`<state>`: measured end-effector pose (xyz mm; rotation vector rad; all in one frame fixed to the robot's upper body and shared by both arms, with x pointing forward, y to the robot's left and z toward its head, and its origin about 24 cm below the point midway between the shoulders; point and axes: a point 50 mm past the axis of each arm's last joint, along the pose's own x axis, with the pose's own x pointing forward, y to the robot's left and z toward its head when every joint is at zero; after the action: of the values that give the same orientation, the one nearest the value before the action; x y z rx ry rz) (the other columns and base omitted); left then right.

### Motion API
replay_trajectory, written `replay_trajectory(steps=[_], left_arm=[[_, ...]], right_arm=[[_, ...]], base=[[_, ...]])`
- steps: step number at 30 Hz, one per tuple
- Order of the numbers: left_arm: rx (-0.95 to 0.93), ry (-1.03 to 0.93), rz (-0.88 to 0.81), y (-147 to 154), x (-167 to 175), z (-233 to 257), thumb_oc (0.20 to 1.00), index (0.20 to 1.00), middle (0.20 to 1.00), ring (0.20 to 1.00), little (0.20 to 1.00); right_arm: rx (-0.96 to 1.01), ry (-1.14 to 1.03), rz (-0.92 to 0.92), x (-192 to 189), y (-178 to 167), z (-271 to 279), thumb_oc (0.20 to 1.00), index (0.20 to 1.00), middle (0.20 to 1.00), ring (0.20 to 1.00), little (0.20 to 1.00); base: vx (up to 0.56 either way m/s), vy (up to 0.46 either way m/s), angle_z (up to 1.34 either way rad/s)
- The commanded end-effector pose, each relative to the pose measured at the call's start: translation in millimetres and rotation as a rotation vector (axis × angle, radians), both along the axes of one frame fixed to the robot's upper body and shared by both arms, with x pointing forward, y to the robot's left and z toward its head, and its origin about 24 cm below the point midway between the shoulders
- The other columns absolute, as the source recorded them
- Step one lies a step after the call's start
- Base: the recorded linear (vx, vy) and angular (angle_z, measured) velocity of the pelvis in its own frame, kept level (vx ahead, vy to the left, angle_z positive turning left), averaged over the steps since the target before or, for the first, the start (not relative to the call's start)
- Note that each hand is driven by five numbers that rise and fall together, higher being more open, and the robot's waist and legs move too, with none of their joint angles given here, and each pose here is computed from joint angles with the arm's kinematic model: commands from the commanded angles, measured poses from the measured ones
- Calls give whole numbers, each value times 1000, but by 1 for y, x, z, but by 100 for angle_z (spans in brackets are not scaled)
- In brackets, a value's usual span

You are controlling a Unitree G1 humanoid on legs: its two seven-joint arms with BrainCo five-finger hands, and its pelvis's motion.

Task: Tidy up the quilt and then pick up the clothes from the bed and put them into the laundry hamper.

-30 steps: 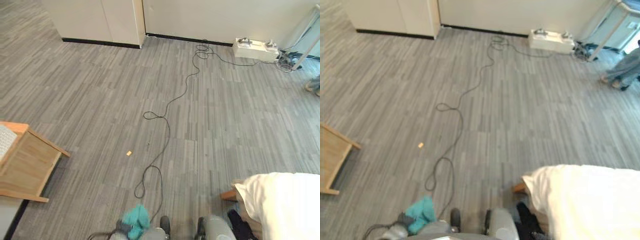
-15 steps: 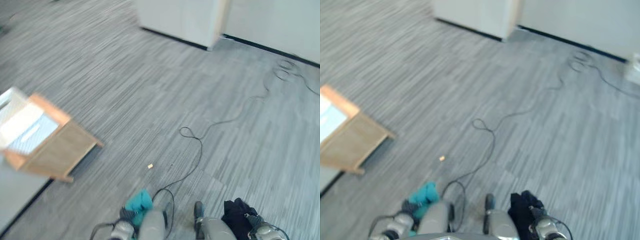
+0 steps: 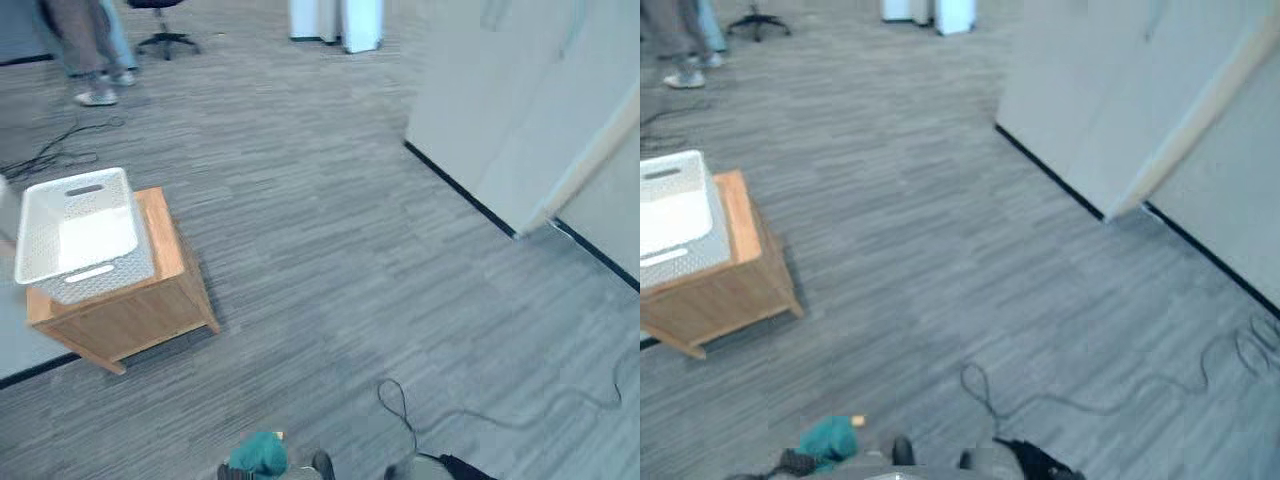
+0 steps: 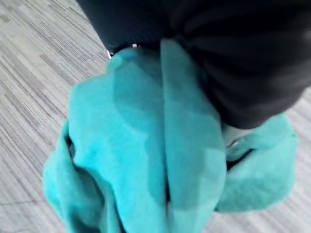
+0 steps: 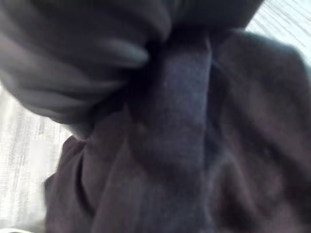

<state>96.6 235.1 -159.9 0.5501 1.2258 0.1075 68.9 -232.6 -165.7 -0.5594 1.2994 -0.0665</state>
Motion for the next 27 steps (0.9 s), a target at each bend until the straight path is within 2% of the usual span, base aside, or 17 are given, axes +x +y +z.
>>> replay_trajectory(steps=[1,4,7,8,14,17,20,22,23,25,27], left_arm=[[15,-115,-47,-3,38,11,200,200,200,200,200],[12,-159,-73,-9,52,14,200,200,200,200,200],[18,-127,-85,-8,42,11,200,200,200,200,200],[7,-129,-26,-8,37,9,200,200,200,200,200],[30,-180,64,2,41,14,200,200,200,200,200],[20,-174,87,3,38,13,200,200,200,200,200],[9,-121,103,4,20,7,200,200,200,200,200],[13,-19,142,8,-12,0,200,200,200,200,200],[16,5,142,11,-18,-1,200,200,200,200,200],[27,37,118,14,-22,-1,200,200,200,200,200],[66,18,61,25,-11,4,200,200,200,200,200]], right_arm=[[-38,-150,-24,41,-16,14,200,200,200,200,200],[-44,-148,-45,37,-18,14,200,200,200,200,200],[-60,-92,-1,27,-20,11,200,200,200,200,200],[-63,-103,24,35,-22,14,200,200,200,200,200],[-77,-201,24,65,-26,24,200,200,200,200,200],[-82,-198,25,66,-30,26,200,200,200,200,200],[-80,-177,2,58,-33,24,200,200,200,200,200],[-62,-134,-21,43,-28,17,200,200,200,200,200],[-48,-125,-24,39,-24,15,200,200,200,200,200],[-19,-127,-51,36,-16,12,200,200,200,200,200],[20,-200,-27,56,-3,16,200,200,200,200,200]], base=[[674,-244,251],[692,-319,172],[688,-388,172],[475,-333,166],[278,-348,117],[386,-30,34],[713,80,70],[1050,182,111],[963,213,72],[574,157,61],[468,23,88]])
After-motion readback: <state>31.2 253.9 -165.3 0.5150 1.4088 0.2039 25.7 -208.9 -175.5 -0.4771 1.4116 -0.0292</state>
